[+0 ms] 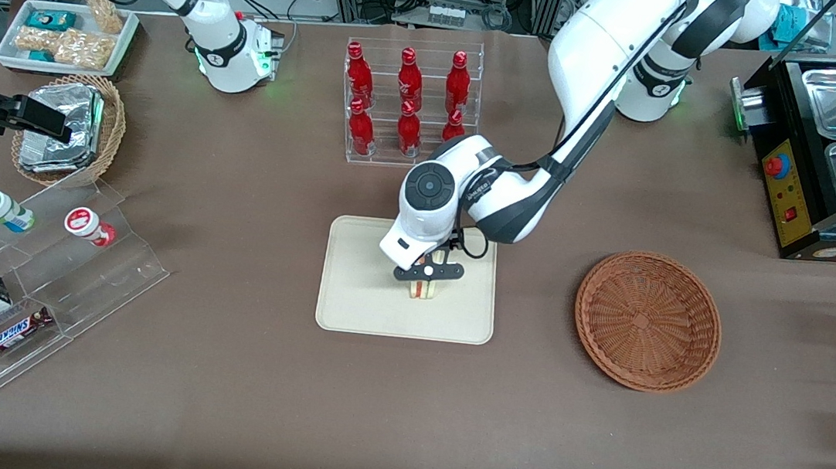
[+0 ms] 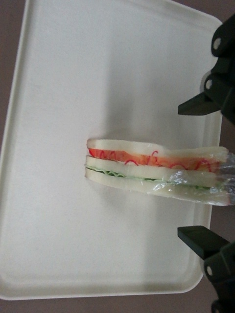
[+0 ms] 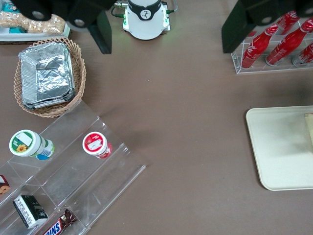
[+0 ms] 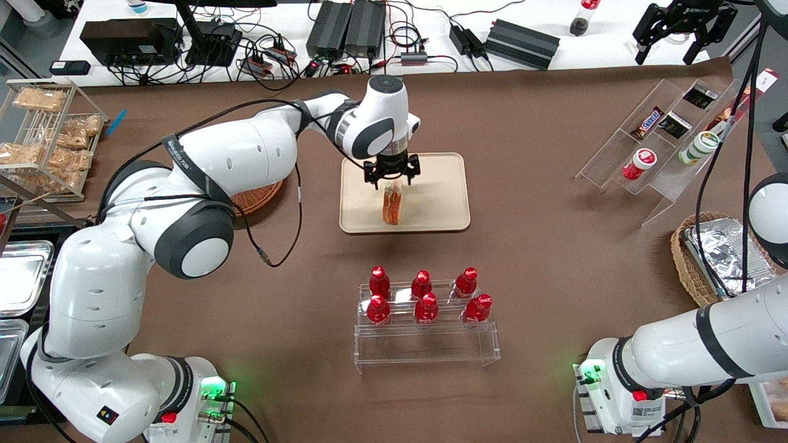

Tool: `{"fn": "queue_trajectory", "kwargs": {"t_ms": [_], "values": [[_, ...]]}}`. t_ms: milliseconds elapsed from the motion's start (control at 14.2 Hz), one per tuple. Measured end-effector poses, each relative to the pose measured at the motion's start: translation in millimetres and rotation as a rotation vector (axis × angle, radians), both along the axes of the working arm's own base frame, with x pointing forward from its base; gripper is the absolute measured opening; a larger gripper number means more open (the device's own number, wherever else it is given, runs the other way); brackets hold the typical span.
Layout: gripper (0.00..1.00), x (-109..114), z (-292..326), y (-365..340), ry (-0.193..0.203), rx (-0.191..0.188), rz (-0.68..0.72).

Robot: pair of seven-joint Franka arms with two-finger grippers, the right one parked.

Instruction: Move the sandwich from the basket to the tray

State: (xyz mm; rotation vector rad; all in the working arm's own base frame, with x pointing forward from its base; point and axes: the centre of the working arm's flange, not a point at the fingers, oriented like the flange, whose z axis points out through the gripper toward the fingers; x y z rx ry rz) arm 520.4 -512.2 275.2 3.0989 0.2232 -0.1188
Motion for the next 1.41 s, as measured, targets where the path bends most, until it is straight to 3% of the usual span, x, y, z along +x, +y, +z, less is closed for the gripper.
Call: {"fn": "queue_trajectory", "kwargs": {"t_ms": [141,282,423,564,705,846,1410], "values": [[1.0,16.8,35.1,16.0,-0.021,-0.001,0.031],[1.0,40.3,86.0,66.1,0.003,0.046,0.082],[1.0,63.2,135.5,149.1,0.067,0.107,0.064],[1.0,78.2,169.9,243.3,0.149,0.135,0.009],[1.0,85.6,193.5,317.9,0.197,0.125,-0.03],[1.0,84.9,215.1,366.7,0.217,0.112,-0.041],[1.0,65.0,270.8,464.3,0.237,0.092,0.025]]}}
